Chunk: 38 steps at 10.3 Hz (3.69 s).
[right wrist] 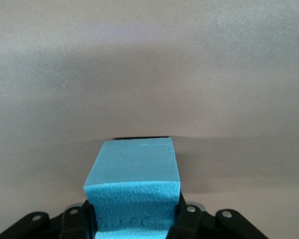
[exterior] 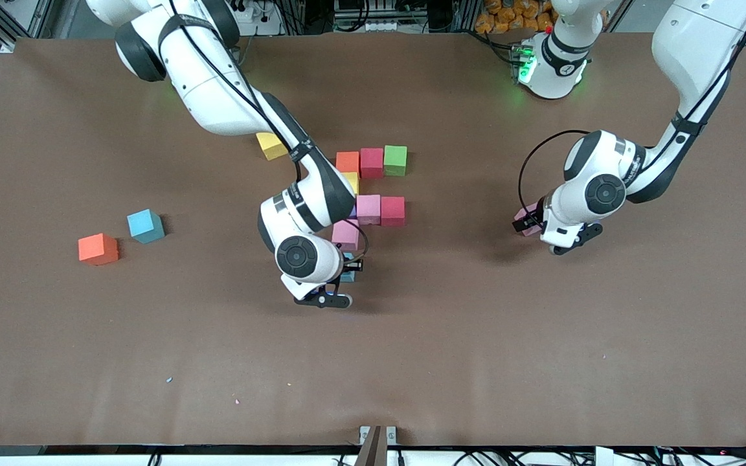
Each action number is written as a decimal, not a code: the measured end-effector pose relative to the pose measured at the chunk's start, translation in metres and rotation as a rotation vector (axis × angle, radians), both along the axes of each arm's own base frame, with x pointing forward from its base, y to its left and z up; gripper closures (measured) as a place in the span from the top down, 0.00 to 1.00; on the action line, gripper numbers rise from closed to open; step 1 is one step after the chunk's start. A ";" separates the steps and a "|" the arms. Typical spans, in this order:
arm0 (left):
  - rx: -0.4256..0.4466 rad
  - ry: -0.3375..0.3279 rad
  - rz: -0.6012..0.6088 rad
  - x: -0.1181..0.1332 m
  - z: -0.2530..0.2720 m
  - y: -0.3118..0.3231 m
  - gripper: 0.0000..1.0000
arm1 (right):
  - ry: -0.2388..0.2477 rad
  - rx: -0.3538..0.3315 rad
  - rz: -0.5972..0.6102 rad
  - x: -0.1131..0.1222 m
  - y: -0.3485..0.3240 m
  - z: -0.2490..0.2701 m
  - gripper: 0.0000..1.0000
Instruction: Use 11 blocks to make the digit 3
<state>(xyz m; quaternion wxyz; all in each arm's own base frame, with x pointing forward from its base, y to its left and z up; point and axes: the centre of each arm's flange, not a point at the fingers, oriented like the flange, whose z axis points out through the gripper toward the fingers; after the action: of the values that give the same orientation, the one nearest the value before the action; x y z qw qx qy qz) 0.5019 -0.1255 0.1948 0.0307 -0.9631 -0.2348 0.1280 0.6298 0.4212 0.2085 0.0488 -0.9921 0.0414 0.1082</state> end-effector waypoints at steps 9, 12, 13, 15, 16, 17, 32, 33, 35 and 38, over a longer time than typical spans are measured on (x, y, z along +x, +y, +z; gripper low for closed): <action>-0.005 0.039 0.017 0.010 -0.007 0.005 1.00 | 0.032 -0.036 0.012 -0.017 0.017 -0.006 0.56; 0.001 0.044 0.016 0.012 -0.004 0.006 0.81 | 0.035 -0.039 0.013 -0.019 0.018 -0.006 0.56; -0.001 0.036 0.016 0.015 -0.001 0.004 0.65 | 0.037 -0.041 0.013 -0.019 0.018 -0.007 0.56; 0.002 0.020 0.032 0.027 0.009 0.004 0.63 | 0.046 -0.047 0.011 -0.020 0.017 -0.007 0.56; 0.012 0.016 0.056 0.035 0.017 0.005 0.61 | 0.046 -0.047 0.010 -0.020 0.017 -0.007 0.56; 0.023 0.013 0.088 0.044 0.027 0.002 0.61 | 0.046 -0.048 0.009 -0.020 0.017 -0.007 0.56; -0.036 0.062 0.722 0.119 0.059 -0.112 0.61 | 0.043 -0.049 -0.006 -0.014 0.010 -0.007 0.56; -0.029 0.061 0.760 0.121 0.060 -0.123 0.61 | 0.043 -0.049 -0.006 -0.015 0.010 -0.007 0.56; -0.007 0.061 0.819 0.125 0.054 -0.142 0.61 | 0.043 -0.049 -0.005 -0.015 0.011 -0.007 0.56; 0.025 0.045 0.874 0.127 0.049 -0.162 0.61 | 0.045 -0.049 -0.005 -0.015 0.010 -0.007 0.56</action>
<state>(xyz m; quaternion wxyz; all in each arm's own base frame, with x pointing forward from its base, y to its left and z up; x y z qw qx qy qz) 0.6290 -0.2879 0.2434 -0.0093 -0.7697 -0.6212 0.1471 0.6149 0.4315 0.2011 0.0238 -0.9902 0.0477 0.1292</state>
